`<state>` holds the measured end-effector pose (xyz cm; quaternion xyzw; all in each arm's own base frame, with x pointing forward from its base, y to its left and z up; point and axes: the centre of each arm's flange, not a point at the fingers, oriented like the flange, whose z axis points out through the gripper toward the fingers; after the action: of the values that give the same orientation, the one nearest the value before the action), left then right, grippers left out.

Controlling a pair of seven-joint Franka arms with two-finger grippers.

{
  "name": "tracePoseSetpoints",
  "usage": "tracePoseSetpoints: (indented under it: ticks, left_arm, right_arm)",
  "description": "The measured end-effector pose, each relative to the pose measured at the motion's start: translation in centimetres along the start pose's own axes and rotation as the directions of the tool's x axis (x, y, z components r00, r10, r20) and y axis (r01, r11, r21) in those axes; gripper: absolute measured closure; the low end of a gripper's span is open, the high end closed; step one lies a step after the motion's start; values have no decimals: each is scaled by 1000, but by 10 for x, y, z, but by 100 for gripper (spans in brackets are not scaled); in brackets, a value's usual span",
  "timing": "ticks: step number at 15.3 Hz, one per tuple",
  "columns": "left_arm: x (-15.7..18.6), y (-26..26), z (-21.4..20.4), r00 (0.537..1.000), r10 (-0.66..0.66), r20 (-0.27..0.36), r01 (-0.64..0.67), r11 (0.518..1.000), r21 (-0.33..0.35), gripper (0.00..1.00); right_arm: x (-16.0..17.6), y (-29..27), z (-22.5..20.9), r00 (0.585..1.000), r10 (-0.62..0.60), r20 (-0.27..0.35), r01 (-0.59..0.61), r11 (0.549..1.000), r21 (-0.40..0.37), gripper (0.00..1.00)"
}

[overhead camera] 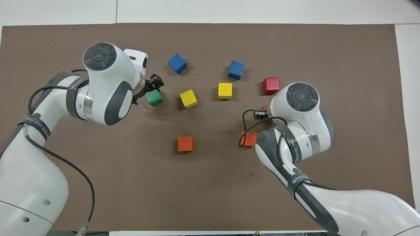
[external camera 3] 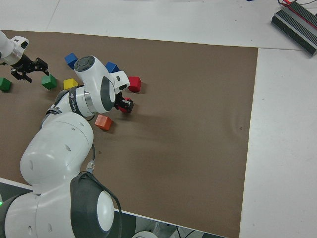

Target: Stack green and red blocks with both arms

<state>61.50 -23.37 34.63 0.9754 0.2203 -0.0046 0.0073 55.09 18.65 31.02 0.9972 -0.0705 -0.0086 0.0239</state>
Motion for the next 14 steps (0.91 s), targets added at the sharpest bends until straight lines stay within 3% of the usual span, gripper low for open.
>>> tracePoseSetpoints:
  ticks: [6, 10, 13, 14]
  left_arm:
    - [4, 7, 18, 999, 14, -32, -14, 1000, -15, 0]
    - [0, 9, 29, 999, 29, -32, -29, 1000, -3, 0]
    - [-4, 12, 35, 999, 30, -32, -31, 1000, -5, 0]
    - [-4, 12, 36, 999, 26, -33, -26, 1000, -6, 8]
  right_arm:
    - [6, 10, -19, 998, -59, -14, 58, 997, -44, 43]
    - [31, 75, -48, 988, -150, -25, 148, 988, -52, 43]
    - [43, 115, -43, 987, -150, -56, 148, 988, -44, 43]
    - [44, 120, -38, 987, -144, -67, 142, 989, -41, 43]
